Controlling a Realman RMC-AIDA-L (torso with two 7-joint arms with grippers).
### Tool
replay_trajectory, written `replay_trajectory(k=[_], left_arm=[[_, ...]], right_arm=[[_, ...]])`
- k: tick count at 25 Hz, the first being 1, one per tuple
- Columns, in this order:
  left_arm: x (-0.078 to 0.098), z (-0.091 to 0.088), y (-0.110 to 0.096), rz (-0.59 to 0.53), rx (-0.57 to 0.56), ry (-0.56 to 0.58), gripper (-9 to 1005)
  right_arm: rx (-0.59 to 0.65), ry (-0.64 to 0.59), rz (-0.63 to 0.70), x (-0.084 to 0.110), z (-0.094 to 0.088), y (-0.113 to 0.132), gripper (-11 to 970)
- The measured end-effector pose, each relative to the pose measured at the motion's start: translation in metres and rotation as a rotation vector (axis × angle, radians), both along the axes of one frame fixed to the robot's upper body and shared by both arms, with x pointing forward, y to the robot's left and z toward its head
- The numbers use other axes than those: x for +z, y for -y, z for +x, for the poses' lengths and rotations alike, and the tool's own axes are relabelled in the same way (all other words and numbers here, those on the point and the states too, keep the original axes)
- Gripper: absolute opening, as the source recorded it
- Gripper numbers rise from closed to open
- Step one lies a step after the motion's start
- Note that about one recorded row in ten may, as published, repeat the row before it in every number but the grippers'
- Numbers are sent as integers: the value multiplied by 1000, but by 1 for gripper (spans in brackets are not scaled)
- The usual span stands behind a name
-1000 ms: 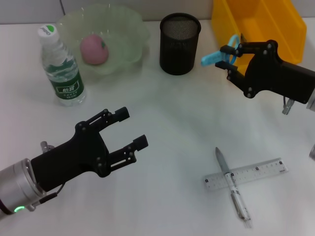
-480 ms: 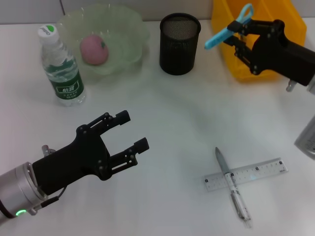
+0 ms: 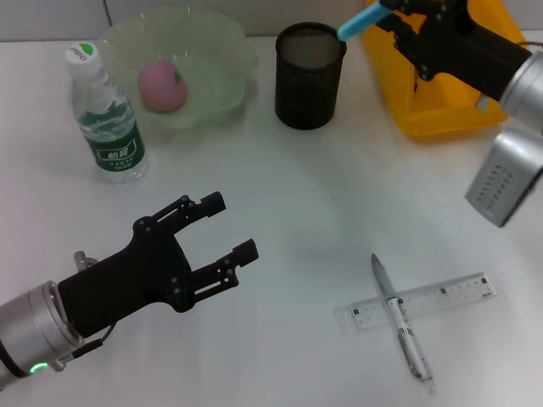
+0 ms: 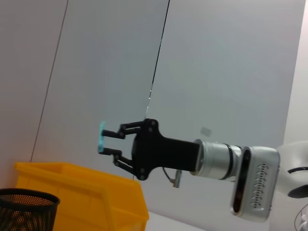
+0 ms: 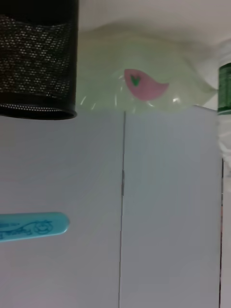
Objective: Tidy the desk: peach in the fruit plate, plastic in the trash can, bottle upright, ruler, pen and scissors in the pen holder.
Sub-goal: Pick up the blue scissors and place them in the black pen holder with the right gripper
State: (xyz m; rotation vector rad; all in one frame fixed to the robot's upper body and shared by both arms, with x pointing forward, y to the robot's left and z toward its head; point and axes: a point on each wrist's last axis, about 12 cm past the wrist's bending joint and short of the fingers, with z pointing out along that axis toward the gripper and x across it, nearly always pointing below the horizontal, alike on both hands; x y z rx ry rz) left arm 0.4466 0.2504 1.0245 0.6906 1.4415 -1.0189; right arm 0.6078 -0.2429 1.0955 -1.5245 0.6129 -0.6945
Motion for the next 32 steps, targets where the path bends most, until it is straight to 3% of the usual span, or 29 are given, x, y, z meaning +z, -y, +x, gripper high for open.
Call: replay_trajectory(k=[20,25,32], left_arm=[[-3,-4,3,17,-2,25,790],[-4,-6,3,18,-5,20,790],[-5,-8,4,14,1,21,790]], right_arm=[[-63,-68,-97,0,34,-30,222],[-65,-63,-111,3,38,-33,222],[-53,28,-253,4,42,-37,222]])
